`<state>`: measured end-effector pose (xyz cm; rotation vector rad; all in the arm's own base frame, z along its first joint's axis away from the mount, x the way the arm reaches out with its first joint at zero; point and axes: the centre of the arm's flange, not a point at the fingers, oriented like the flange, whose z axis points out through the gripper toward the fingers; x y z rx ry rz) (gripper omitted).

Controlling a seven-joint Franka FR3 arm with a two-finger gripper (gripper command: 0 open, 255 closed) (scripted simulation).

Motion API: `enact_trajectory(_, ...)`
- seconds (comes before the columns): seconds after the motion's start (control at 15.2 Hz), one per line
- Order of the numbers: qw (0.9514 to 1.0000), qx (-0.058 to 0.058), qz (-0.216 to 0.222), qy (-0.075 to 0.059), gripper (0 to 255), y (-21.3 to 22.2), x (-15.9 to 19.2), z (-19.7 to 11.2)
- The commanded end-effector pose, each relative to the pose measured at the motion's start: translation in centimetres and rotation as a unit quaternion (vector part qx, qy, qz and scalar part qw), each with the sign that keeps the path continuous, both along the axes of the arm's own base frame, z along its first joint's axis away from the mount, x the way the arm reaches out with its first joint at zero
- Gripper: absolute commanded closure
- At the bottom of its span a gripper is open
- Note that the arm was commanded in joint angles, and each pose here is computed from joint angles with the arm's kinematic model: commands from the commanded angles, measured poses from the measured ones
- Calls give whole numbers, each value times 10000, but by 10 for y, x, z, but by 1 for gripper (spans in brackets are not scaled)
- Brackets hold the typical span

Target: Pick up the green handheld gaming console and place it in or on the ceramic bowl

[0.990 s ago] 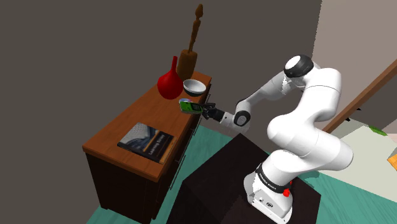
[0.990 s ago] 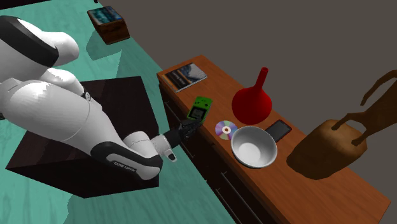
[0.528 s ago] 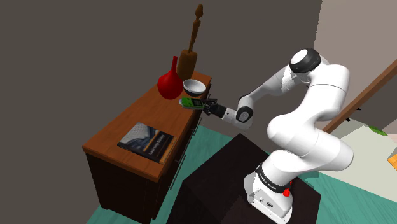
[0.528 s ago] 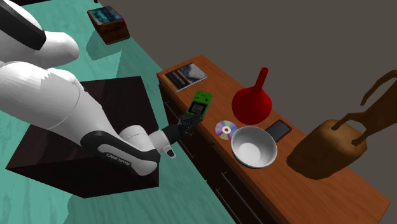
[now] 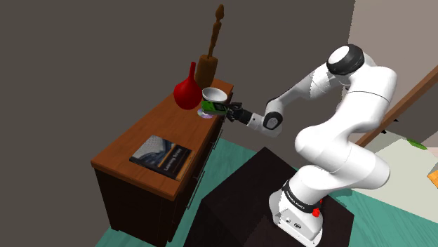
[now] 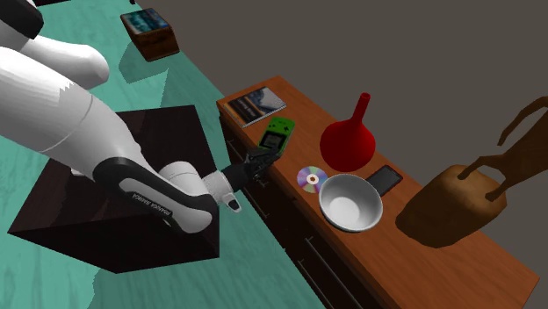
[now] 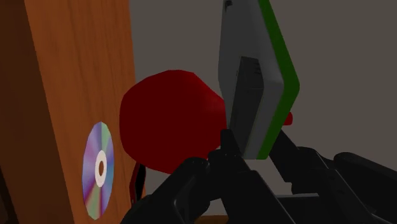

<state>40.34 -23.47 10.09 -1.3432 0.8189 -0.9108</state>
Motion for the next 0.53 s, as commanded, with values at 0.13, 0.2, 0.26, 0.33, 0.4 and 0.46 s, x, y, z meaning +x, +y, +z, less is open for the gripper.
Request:
enact_trajectory(0.13,10000,2,1,0,255,-1,0,20)
enact_trajectory(0.2,10000,2,1,0,255,-12,8,20)
enact_trajectory(0.26,10000,2,1,0,255,-23,15,20)
enact_trajectory(0.33,10000,2,1,0,255,-33,23,20)
enact_trajectory(0.4,10000,2,1,0,255,-44,31,19)
enact_trajectory(0.46,10000,2,1,0,255,-55,38,19)
